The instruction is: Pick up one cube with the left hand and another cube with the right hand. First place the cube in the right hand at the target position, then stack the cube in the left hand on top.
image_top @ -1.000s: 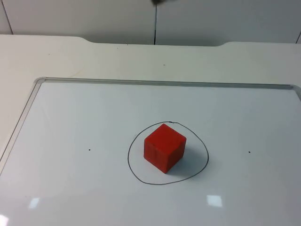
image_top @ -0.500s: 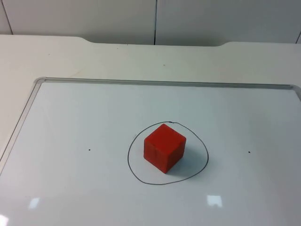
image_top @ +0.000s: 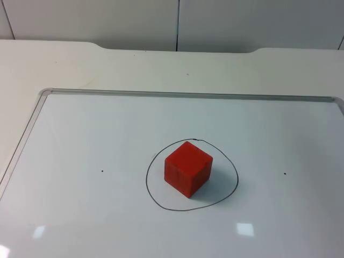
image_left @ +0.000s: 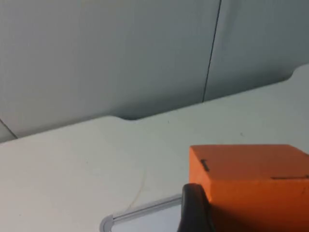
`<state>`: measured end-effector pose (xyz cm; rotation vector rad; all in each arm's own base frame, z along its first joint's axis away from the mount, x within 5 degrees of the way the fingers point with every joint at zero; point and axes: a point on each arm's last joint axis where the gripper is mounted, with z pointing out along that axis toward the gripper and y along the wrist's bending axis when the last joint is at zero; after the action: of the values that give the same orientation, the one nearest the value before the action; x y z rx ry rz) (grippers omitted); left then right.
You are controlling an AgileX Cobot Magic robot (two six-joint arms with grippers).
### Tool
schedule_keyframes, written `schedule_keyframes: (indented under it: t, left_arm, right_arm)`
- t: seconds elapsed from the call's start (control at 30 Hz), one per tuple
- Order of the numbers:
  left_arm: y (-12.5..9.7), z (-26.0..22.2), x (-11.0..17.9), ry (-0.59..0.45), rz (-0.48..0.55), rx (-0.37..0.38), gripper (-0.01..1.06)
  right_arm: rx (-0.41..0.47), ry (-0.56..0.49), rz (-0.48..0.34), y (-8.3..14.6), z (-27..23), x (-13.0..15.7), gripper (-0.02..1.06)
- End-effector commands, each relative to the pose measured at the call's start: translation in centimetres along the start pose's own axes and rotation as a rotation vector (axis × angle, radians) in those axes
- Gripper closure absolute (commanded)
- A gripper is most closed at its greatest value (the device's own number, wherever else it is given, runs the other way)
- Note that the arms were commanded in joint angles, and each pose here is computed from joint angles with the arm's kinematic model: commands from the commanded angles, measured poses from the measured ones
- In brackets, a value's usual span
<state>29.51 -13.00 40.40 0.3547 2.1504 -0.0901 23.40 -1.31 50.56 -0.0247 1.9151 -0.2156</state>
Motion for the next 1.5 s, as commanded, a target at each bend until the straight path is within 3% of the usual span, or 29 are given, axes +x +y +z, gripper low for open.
schedule_keyframes:
  t: [0.0, 0.03, 0.17, 0.2, 0.3, 0.43, 0.53, 0.77, 1.13, 1.47]
  left_arm:
    - [-1.8, 0.9, 1.3, 0.037, 0.057, 0.040, 1.05]
    - [-1.8, 0.9, 1.3, 0.037, 0.057, 0.040, 1.05]
    - [-7.6, 1.9, 3.0, 0.059, 0.276, 0.113, 1.05]
    - [-7.6, 1.9, 3.0, 0.059, 0.276, 0.113, 1.05]
    - [-11.4, 2.8, 4.3, 0.092, 0.362, 0.178, 1.05]
    - [-13.8, 5.0, 6.4, 0.192, 0.403, 0.236, 1.05]
    - [-15.4, 6.9, 7.7, 0.287, 0.366, 0.313, 1.05]
    - [-17.1, 9.3, 8.2, 0.380, 0.366, 0.348, 1.05]
    - [-17.9, 12.0, 11.0, 0.515, 0.405, 0.351, 1.05]
    - [-17.0, 13.3, 11.5, 0.550, 0.379, 0.341, 1.05]
  right_arm:
    - [0.007, -0.010, 0.005, -0.2, -0.4, -0.1, -0.01]
    - [0.007, -0.010, 0.005, -0.2, -0.4, -0.1, -0.01]
    - [0.007, -0.020, 0.005, -0.2, -0.4, -0.2, -0.01]
    - [0.007, -0.020, 0.005, -0.2, -0.4, -0.2, -0.01]
    - [0.007, -0.020, 0.005, -0.2, -0.4, -0.2, -0.01]
    - [-0.012, -0.023, -0.002, 0.2, -0.4, -0.3, -0.01]
    - [-0.035, -0.030, -0.022, 1.0, -0.5, -0.4, -0.01]
    - [-0.064, -0.043, -0.090, 2.4, -0.8, -0.6, -0.01]
    - [-0.044, -0.042, -0.084, 2.2, -0.8, -0.6, -0.01]
    - [-0.043, -0.042, -0.085, 2.2, -0.8, -0.6, -0.01]
